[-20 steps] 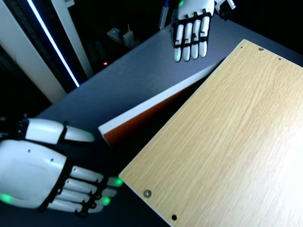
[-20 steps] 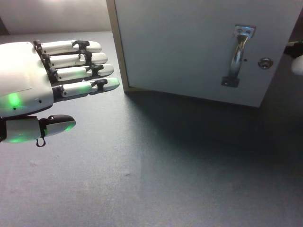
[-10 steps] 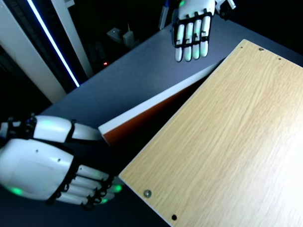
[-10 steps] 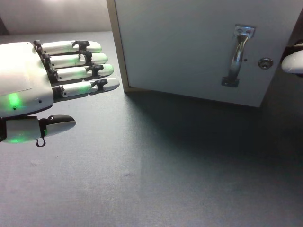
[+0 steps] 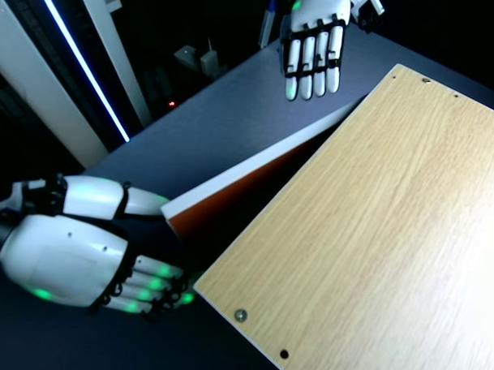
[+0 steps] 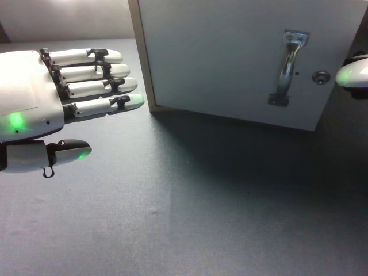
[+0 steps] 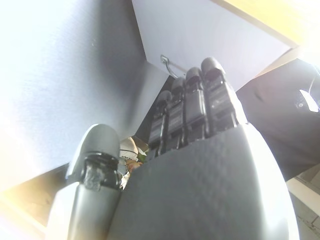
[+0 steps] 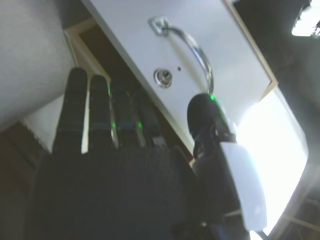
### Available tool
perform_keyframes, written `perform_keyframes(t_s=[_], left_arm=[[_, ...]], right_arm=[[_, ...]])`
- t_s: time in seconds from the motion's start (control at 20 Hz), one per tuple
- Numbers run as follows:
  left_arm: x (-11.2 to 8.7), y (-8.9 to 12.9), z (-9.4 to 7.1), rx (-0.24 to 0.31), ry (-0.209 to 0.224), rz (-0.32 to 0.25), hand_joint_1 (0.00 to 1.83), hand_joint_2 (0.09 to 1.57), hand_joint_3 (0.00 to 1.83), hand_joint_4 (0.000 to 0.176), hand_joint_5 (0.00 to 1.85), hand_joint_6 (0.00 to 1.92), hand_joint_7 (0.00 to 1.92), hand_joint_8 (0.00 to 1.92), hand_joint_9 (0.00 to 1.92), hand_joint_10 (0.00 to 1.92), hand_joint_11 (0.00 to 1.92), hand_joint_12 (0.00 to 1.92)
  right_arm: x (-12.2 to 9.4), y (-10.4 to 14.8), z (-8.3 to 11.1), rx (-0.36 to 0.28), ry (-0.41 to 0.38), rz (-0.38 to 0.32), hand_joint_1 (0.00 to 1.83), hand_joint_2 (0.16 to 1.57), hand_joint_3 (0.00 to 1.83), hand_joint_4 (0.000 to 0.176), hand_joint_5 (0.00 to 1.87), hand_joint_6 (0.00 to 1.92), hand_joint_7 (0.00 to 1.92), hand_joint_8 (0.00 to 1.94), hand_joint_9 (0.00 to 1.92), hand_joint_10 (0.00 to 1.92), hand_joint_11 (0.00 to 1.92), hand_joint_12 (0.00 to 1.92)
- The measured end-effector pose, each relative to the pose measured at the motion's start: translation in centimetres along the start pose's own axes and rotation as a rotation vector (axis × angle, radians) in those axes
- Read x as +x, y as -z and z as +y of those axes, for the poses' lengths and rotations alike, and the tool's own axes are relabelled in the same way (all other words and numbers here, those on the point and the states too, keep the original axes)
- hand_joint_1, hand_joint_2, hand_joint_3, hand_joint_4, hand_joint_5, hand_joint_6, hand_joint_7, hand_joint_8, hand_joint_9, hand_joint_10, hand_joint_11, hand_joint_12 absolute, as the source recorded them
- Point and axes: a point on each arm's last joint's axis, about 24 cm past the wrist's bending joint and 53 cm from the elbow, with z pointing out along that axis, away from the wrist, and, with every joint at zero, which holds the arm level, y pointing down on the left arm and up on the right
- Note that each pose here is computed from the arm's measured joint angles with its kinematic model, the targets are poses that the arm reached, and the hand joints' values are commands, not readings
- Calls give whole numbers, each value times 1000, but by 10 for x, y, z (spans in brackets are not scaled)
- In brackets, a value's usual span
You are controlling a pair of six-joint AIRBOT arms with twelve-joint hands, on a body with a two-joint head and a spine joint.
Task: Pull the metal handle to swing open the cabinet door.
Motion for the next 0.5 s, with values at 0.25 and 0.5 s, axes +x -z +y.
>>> perform_keyframes(t_s=[0.25,0.5], left_arm=[[2,3,12,-29,-9,12,0,1523,35,0,57,0,78,1,64,0,0,229],[4,6,24,-59,-19,29,0,1529,29,0,59,0,80,0,66,1,0,245]], right_arm=[[19,-3,4,-27,-1,46,0,1556,36,0,75,2,92,2,92,3,0,330],[26,-3,7,-41,12,64,0,1561,31,0,83,2,104,2,100,2,0,371]])
